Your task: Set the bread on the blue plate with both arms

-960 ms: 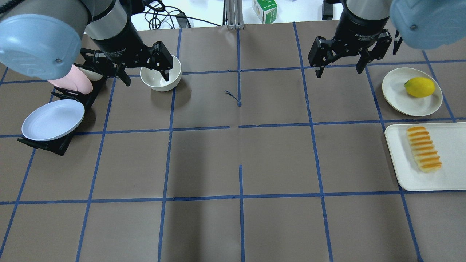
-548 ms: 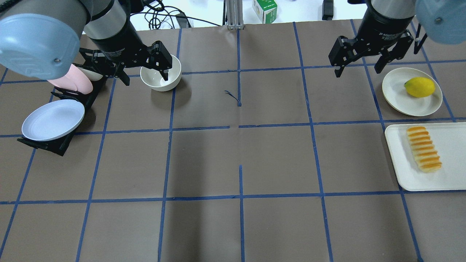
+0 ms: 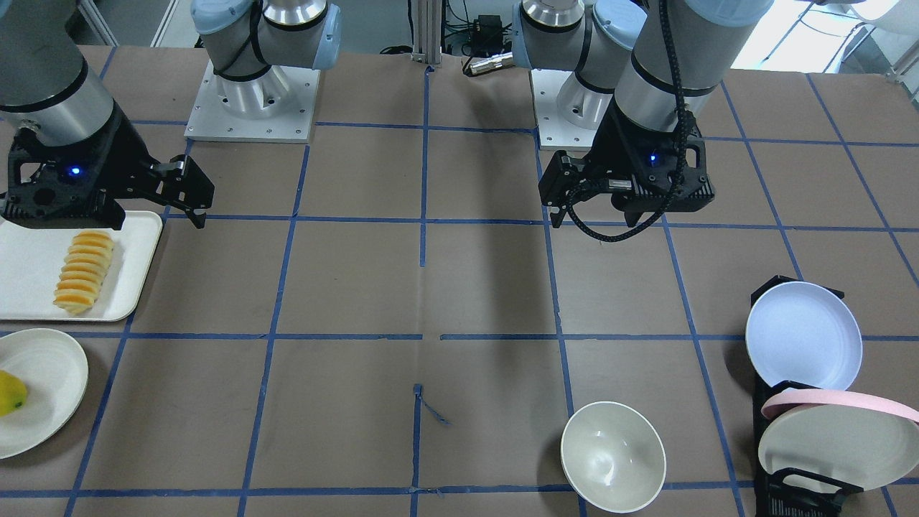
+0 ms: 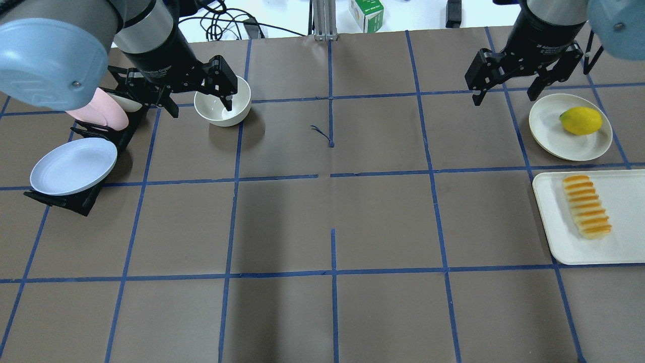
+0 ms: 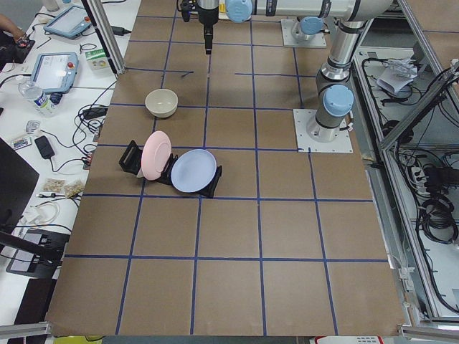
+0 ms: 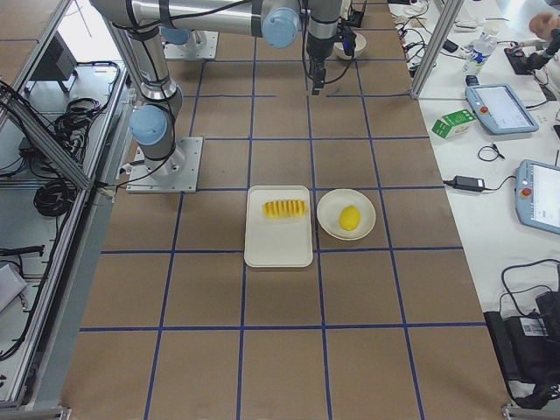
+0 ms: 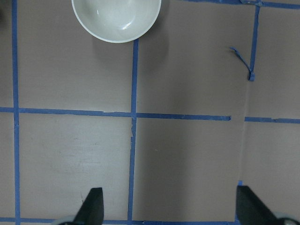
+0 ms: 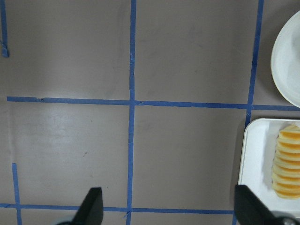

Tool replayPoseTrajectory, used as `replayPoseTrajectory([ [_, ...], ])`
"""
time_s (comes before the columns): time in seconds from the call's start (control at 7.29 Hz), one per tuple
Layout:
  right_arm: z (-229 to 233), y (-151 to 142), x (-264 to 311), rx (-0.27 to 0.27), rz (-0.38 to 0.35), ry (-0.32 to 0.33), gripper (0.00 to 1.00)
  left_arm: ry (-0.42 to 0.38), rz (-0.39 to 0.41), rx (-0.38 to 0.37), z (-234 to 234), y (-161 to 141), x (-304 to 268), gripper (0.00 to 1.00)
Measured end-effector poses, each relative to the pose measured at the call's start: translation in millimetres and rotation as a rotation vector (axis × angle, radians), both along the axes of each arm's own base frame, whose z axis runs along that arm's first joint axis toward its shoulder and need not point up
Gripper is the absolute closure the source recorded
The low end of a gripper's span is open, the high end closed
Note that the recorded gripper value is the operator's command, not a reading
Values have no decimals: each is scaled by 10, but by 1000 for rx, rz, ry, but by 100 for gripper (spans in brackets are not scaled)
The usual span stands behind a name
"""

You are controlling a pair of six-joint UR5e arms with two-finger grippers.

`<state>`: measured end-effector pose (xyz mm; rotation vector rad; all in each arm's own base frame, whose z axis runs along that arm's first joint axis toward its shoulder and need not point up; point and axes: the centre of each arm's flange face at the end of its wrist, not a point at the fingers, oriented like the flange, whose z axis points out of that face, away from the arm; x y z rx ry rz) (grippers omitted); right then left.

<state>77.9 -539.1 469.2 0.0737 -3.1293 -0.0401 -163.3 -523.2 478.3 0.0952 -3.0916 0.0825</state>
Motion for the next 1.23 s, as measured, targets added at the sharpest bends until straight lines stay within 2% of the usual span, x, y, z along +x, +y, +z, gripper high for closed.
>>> replayPoseTrajectory([
  [0.55,0,-19,-146,0,13,3,0,-45,1,-14,95,70,37,0],
  [1.23,-7,-35,-303,2,30,3,0,-37,-2,-7,59,118,9,0],
])
